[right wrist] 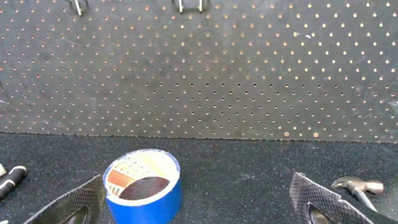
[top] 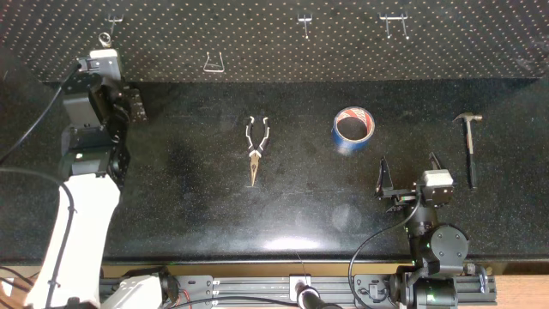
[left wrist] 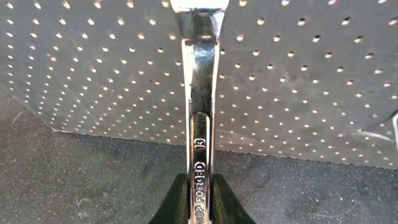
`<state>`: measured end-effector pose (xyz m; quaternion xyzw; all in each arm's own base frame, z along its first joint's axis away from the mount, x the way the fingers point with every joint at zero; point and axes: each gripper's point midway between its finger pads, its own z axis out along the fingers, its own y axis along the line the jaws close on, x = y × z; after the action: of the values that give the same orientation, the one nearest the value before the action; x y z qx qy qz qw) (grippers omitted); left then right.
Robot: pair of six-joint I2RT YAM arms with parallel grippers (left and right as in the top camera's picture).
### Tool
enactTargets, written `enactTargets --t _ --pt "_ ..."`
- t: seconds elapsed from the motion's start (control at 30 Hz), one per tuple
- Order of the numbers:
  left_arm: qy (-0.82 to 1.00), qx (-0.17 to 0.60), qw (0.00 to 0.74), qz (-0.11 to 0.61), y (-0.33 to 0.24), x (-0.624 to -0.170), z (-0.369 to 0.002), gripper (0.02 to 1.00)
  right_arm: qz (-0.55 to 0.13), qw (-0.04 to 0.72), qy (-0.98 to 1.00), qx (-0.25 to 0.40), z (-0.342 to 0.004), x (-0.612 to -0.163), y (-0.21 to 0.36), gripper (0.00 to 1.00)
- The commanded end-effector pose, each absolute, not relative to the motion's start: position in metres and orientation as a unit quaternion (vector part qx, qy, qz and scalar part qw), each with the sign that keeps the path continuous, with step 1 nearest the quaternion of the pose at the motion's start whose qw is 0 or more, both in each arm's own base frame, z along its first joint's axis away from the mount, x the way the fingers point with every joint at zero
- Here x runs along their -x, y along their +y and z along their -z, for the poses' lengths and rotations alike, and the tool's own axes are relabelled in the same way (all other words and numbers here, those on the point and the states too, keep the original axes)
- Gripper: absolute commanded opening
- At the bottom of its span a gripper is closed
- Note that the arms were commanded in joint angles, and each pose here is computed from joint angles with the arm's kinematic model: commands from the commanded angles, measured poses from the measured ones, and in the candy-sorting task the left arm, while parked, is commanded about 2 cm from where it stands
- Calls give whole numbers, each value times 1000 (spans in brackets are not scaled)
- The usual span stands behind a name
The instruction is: Place Tools Onto Pegboard
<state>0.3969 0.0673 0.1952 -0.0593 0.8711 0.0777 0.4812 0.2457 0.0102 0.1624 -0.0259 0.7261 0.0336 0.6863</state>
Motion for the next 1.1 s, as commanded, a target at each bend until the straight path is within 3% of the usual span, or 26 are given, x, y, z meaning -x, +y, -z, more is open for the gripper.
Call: enactTargets --t 0.03,1.1 --pt "862 76 494 -80 71 -406 -206 29 -43 687 725 27 -161 -245 13 976" --pt "849 73 517 -76 74 -444 -187 29 -43 687 725 27 -161 -245 13 976"
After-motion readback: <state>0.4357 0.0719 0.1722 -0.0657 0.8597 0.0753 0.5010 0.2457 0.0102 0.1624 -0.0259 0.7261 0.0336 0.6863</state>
